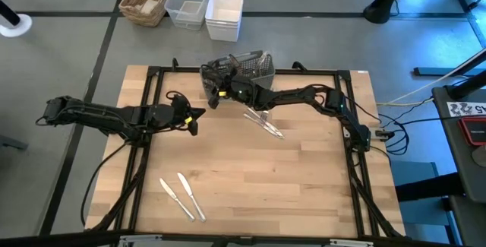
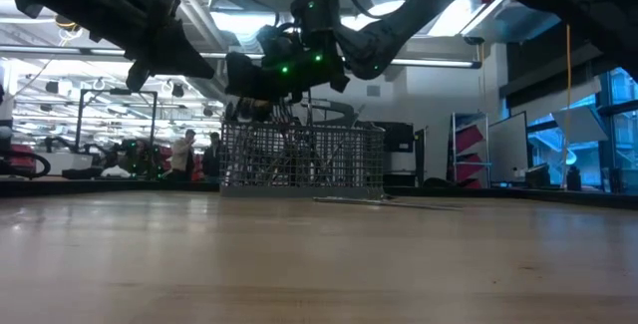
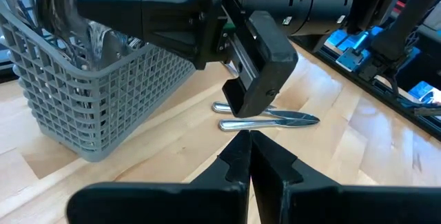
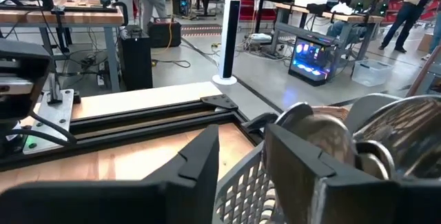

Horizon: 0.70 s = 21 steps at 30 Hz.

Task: Sort silverware
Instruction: Put the silver spoon into the silverware rack

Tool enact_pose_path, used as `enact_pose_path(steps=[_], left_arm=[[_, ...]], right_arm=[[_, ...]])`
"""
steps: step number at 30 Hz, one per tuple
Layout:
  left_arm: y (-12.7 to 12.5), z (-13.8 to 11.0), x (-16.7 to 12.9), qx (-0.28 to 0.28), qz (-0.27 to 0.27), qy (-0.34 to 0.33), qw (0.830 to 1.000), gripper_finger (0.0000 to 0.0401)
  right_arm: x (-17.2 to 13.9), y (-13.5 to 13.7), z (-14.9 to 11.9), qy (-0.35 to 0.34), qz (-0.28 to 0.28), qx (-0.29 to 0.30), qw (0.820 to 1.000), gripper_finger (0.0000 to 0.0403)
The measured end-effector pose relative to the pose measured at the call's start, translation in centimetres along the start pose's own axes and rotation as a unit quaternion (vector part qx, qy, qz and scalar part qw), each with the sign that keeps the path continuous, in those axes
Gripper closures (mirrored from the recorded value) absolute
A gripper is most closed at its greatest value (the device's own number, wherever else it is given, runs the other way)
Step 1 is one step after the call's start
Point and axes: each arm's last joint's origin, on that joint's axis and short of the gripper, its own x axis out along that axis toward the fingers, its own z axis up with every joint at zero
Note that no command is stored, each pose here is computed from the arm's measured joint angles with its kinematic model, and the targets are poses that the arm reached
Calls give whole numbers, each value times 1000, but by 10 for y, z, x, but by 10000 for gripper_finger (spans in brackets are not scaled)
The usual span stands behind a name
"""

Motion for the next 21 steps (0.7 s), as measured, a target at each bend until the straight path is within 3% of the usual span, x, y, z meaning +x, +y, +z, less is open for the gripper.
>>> enact_pose_path(steps=[8,14,21], left_arm=[[-3,1,-5,-6,-35,8,999,400],[-10,4,-21,-7,-137,27,990,400],[-23,-2,-37,-4,-255,80,964,400]], right_arm=[[-9,1,23,-2,3,0,1000,281],[-23,1,53,-5,10,0,1000,281],[-43,14,80,11,30,-5,999,281]])
